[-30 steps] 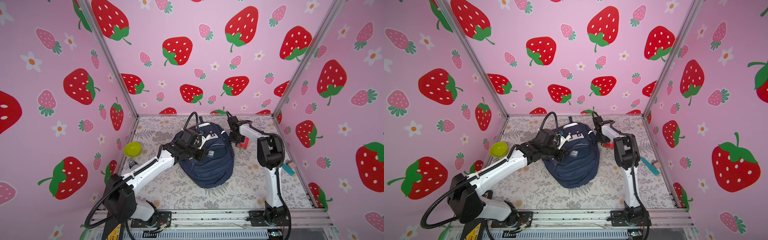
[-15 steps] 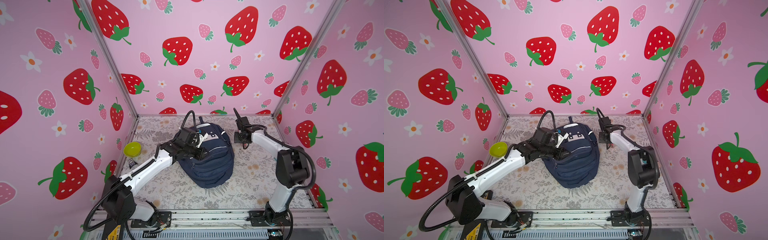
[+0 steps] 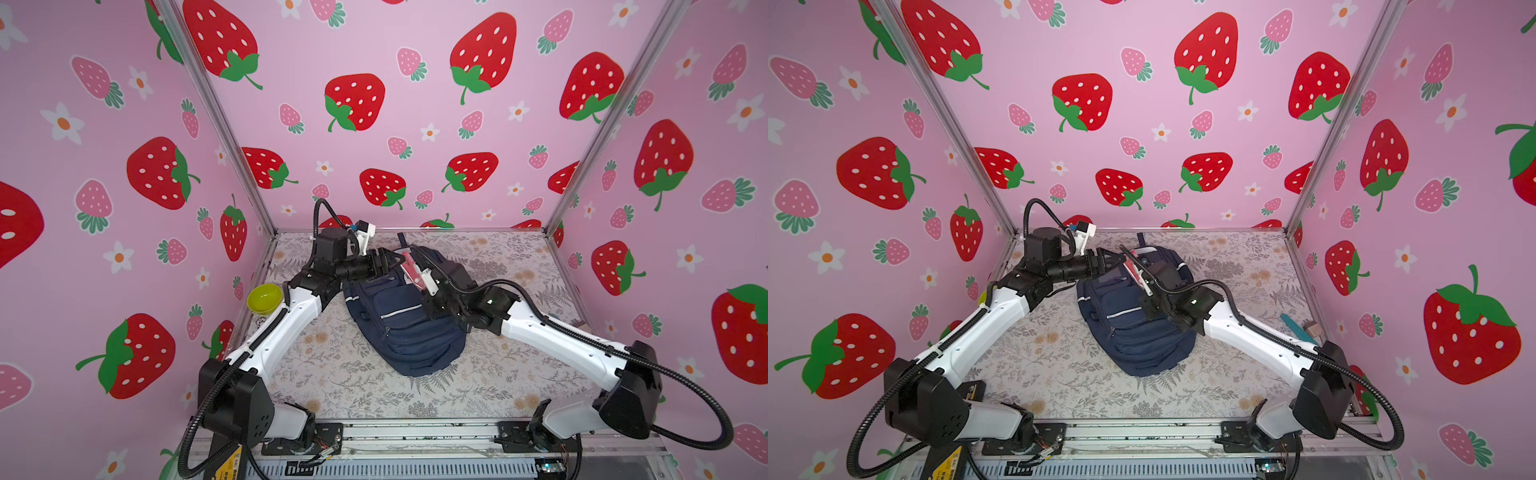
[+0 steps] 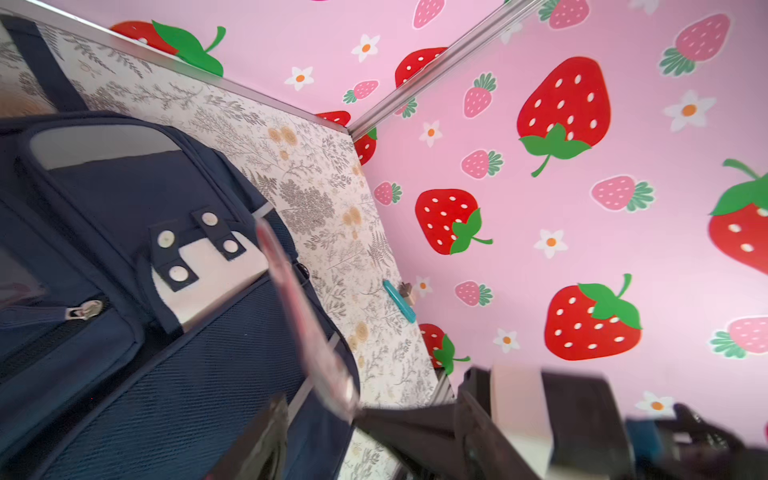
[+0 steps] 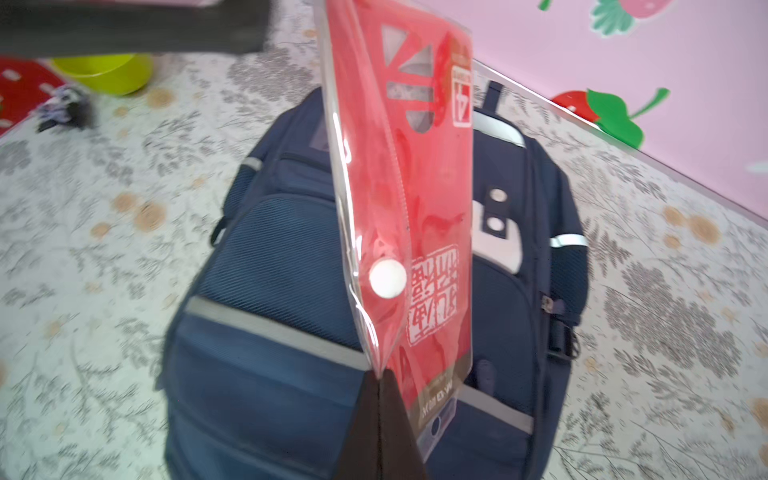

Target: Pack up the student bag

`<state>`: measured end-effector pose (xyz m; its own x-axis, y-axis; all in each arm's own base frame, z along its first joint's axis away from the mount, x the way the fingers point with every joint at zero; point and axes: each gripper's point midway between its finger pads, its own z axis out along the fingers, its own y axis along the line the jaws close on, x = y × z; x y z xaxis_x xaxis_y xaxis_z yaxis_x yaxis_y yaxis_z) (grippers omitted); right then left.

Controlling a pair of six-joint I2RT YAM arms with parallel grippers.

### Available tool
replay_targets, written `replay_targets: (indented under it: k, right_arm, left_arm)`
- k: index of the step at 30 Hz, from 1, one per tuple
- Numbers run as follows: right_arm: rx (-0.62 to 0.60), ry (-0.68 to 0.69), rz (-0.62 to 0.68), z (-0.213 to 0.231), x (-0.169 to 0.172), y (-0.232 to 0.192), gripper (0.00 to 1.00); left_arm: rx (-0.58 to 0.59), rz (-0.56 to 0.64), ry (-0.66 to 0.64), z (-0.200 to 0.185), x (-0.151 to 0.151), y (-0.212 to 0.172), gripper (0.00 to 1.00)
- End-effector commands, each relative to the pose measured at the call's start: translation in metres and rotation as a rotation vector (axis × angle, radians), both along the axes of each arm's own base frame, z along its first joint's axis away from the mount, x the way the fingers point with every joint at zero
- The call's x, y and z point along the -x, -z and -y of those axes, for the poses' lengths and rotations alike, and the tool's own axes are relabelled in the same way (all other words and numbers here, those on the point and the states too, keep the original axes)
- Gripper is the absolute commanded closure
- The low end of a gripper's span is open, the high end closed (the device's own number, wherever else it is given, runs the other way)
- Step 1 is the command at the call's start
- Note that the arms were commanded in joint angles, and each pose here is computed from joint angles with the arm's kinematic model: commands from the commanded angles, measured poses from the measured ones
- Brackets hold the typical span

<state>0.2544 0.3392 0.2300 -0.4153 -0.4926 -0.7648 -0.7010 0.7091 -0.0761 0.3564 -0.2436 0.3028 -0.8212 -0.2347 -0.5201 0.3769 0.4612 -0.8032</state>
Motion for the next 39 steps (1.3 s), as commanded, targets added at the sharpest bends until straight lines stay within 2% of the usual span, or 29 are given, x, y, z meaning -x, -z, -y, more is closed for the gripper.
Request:
replay_targets:
  k: [1, 4, 8, 9, 11, 13, 16, 17, 18, 20, 22, 24, 27, 32, 36, 39]
  right_arm:
    - [0.028, -0.044, 0.072, -0.008, 0.016, -0.017, 1.00]
    - [0.043, -0.062, 0.084, -0.016, 0.026, -0.018, 1.00]
    - [0.056, -0.067, 0.081, -0.021, 0.030, -0.014, 1.00]
    - [0.055, -0.069, 0.080, -0.023, 0.031, -0.013, 1.00]
    - [0.050, -0.070, 0.079, -0.026, 0.032, -0.013, 1.00]
    - [0.048, -0.059, 0.077, -0.026, 0.030, -0.012, 1.00]
    - [0.050, -0.017, 0.083, -0.024, 0.025, -0.012, 1.00]
    - [0.052, 0.011, 0.092, -0.020, 0.022, -0.013, 0.99]
    - [0.059, 0.044, 0.100, -0.016, 0.019, -0.013, 0.93]
    - [0.067, 0.129, 0.130, -0.002, 0.006, -0.020, 0.62]
    - [0.036, 0.192, 0.111, 0.011, -0.006, -0.026, 0.43]
    - [-0.029, 0.215, 0.052, 0.019, -0.016, -0.031, 0.36]
    - [-0.187, 0.169, -0.085, 0.017, -0.019, -0.034, 0.31]
    - [-0.584, 0.006, -0.401, -0.004, -0.008, -0.041, 0.29]
    - [-0.831, -0.096, -0.515, -0.013, 0.000, -0.060, 0.30]
    - [-0.919, -0.137, -0.560, -0.024, 0.000, -0.066, 0.32]
  left_arm:
    - [0.058, -0.096, 0.028, 0.004, 0.003, 0.008, 0.35]
    - [0.082, -0.154, 0.002, -0.003, 0.001, 0.023, 0.40]
    - [0.150, -0.190, -0.025, -0.012, -0.004, 0.025, 0.54]
    - [0.160, -0.196, -0.028, -0.013, -0.006, 0.024, 0.59]
    - [0.168, -0.197, -0.031, -0.016, -0.008, 0.023, 0.76]
    - [0.170, -0.196, -0.035, -0.017, -0.009, 0.022, 0.89]
    - [0.185, -0.188, -0.057, -0.021, -0.012, 0.018, 1.00]
    - [0.194, -0.182, -0.069, -0.023, -0.013, 0.016, 1.00]
    - [0.203, -0.176, -0.084, -0.026, -0.015, 0.015, 1.00]
    - [0.231, -0.165, -0.136, -0.035, -0.020, 0.011, 1.00]
    - [0.275, -0.151, -0.209, -0.048, -0.025, 0.008, 1.00]
    - [0.335, -0.141, -0.282, -0.062, -0.030, 0.006, 1.00]
    - [0.448, -0.126, -0.347, -0.073, -0.036, 0.002, 1.00]
    - [0.583, -0.115, -0.413, -0.084, -0.038, 0.004, 1.00]
    - [0.619, -0.108, -0.436, -0.089, -0.033, 0.007, 1.00]
    - [0.621, -0.103, -0.439, -0.089, -0.029, 0.008, 1.00]
